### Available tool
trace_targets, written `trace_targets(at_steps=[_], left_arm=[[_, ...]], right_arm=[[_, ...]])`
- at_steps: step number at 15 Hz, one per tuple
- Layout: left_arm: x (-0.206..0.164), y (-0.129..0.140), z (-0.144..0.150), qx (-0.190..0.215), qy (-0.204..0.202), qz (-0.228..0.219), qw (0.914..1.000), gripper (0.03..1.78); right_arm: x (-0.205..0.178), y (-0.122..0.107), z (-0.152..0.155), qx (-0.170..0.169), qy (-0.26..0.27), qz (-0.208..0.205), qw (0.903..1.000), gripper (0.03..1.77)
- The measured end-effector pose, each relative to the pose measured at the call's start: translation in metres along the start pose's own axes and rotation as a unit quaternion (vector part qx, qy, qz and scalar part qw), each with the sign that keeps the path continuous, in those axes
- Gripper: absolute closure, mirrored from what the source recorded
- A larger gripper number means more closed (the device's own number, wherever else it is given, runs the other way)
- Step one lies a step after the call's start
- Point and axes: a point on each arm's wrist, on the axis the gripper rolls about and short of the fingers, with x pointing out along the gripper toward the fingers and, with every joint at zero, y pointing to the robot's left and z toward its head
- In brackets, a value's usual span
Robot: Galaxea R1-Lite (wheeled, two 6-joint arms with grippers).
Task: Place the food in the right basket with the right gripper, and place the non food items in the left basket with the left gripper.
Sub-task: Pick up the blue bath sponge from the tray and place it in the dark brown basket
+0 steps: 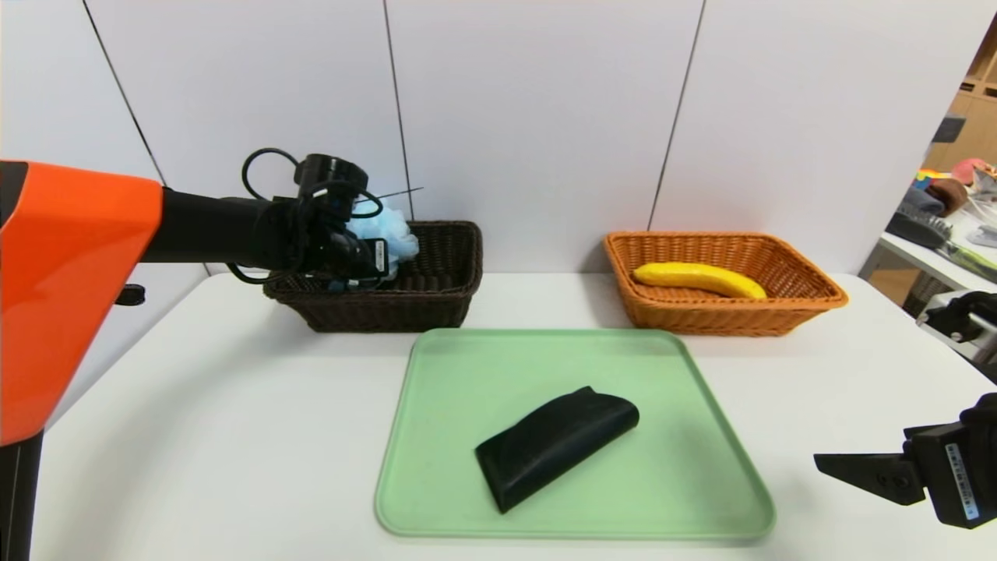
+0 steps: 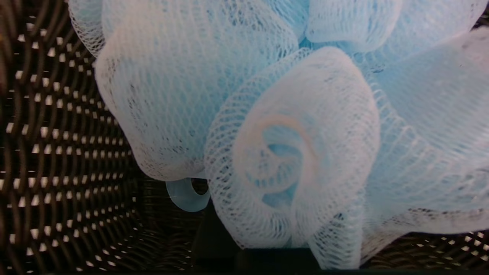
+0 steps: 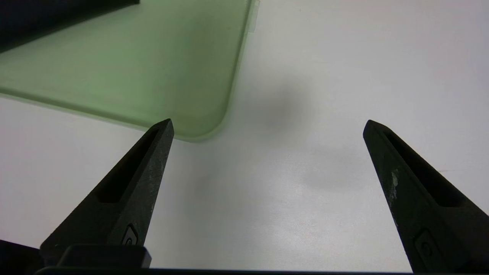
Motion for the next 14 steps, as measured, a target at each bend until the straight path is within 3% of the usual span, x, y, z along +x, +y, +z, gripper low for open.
trace_targets(at_steps=[11,14], left_arm=[[0.003,0.0056,-0.0018,-0.002,0.007,0.005,1.0,1.52],[0.0014,0.006,-0.0018,-0.002,0.007,0.005,1.0,1.06]], right_arm=[[0.0,-0.0002,0.0004,0.001,-0.001,0.0,1.0,0.09],[-0.0005,-0.0002,0.0002,0.0,-0.001,0.0,1.0,0.09]])
